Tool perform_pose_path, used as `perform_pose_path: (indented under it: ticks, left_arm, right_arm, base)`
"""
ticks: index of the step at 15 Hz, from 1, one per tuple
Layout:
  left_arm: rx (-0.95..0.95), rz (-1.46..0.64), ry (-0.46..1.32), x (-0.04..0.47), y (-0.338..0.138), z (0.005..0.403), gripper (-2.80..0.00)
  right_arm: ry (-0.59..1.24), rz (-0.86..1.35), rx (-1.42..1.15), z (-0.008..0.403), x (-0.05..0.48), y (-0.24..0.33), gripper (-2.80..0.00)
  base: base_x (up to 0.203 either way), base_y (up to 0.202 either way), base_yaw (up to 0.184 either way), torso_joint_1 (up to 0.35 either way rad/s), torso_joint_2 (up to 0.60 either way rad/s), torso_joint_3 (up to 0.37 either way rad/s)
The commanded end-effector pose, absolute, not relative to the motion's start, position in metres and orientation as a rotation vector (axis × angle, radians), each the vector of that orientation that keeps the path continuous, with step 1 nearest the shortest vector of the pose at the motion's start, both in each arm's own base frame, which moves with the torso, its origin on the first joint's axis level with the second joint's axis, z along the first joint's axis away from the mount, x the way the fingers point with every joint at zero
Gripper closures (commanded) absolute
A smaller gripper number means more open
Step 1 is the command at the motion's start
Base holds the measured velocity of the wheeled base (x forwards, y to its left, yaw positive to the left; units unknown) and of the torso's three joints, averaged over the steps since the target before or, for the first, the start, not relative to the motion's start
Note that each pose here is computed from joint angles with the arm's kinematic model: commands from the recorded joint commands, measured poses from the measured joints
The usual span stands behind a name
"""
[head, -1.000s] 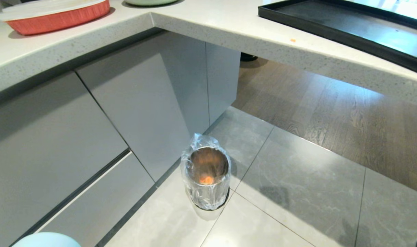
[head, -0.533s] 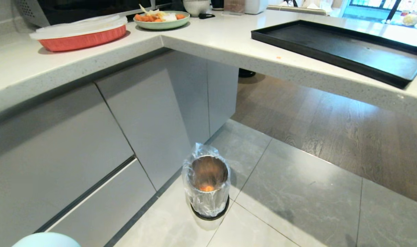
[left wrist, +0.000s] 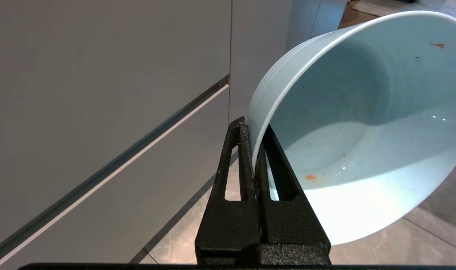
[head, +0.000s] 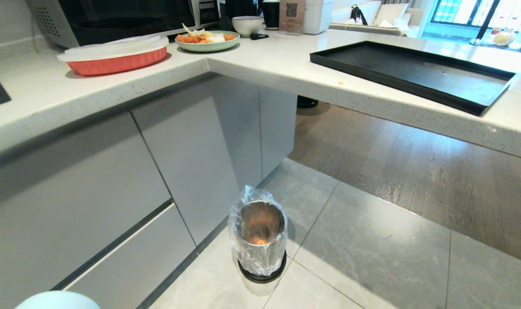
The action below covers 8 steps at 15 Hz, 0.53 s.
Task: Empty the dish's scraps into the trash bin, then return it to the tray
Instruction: Put the bowl back to the table
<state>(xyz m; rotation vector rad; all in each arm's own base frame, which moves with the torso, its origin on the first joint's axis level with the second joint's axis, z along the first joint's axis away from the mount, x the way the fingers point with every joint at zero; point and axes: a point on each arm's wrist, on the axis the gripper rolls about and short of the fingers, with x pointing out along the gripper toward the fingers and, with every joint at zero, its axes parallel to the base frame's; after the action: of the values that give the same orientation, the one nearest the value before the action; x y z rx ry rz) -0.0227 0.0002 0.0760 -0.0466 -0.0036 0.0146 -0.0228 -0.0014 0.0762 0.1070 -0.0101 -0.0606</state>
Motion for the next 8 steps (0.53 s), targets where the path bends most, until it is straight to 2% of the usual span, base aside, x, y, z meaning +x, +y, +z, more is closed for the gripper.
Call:
perform_pose_path:
  ticks: [1, 8]
  left_arm:
    - [-0.048, 0.015, -0.003, -0.0226, 0.0002, 0.0762, 0.00]
    - [-0.048, 0.014, -0.003, -0.0226, 0.0002, 0.0762, 0.00]
  right_arm:
    - [-0.011, -0.061, 0.108, 0.0763, -0.0228, -0.0014, 0.00]
    - [-0.011, -0.061, 0.108, 0.0763, -0.0228, -0.0014, 0.00]
  base:
    - [0.000, 0.000, 0.000, 0.000, 0.00, 0.000]
    - [0.000, 0.000, 0.000, 0.002, 0.00, 0.036]
